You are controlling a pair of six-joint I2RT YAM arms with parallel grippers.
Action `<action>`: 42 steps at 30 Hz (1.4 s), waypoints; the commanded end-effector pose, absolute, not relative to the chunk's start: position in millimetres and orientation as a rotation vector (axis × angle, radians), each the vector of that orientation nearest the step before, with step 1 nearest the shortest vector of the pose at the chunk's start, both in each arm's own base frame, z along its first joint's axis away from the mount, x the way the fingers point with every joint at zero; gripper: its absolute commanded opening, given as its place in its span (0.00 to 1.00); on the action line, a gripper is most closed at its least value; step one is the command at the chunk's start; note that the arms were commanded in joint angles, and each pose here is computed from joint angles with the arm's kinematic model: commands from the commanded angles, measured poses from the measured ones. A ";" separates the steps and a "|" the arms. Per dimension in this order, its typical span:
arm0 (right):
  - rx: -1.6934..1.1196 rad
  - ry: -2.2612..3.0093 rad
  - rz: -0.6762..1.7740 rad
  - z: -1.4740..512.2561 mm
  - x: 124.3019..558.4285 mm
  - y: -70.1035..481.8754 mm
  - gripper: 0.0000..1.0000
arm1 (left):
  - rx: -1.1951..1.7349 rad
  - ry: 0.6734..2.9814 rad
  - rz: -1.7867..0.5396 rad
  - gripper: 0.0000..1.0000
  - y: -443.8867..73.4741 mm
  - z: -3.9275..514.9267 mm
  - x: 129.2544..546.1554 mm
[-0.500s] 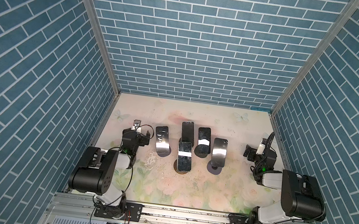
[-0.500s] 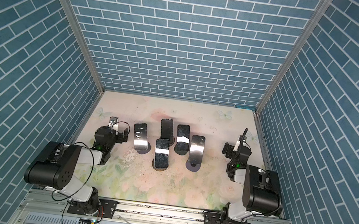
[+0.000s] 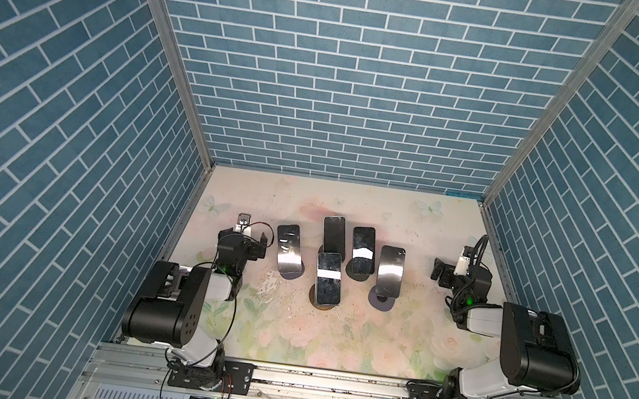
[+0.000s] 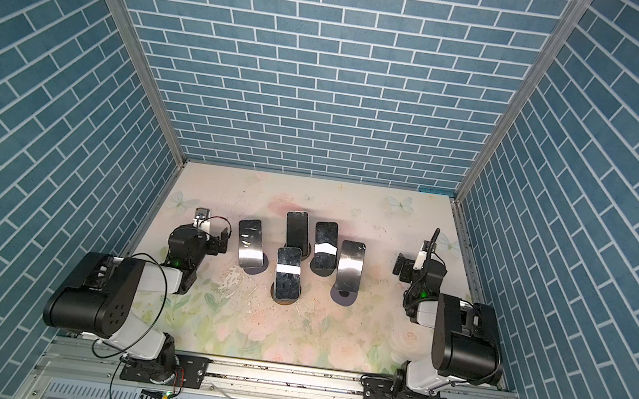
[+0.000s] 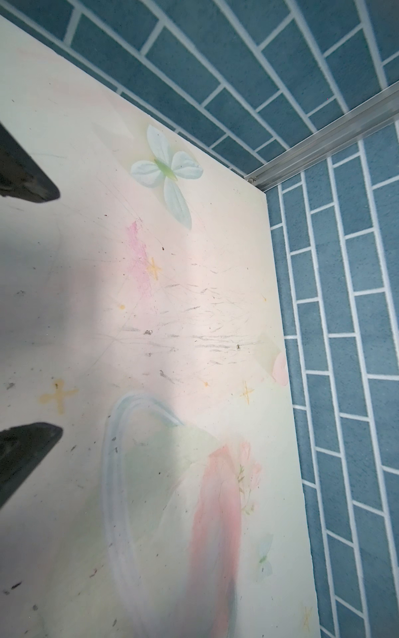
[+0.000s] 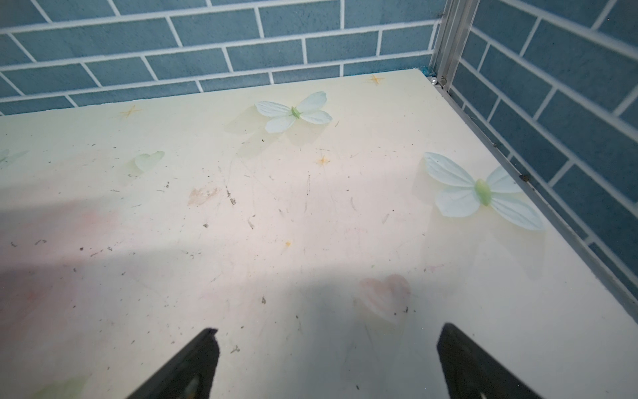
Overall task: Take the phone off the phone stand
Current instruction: 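Raise both arms from rest and reach toward the row of phones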
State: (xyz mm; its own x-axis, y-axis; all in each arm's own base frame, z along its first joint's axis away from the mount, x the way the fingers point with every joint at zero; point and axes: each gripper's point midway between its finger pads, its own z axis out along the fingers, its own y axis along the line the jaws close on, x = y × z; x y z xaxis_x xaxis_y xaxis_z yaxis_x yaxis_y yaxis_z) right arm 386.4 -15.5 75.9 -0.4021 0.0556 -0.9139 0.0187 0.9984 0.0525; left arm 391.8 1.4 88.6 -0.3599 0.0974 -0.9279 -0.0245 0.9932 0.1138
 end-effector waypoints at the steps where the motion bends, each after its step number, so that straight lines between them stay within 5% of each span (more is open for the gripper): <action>1: 0.004 1.951 0.028 87.4 395.0 -13.7 0.99 | 0.051 1.925 0.129 1.00 2.8 93.7 395.5; 25: 0.006 1.948 0.028 88.3 395.2 -13.9 0.99 | 0.050 1.913 0.129 1.00 2.9 94.7 393.4; 42: 0.097 1.968 0.087 136.7 373.7 -10.9 0.99 | -0.236 1.860 0.199 1.00 35.9 164.2 369.2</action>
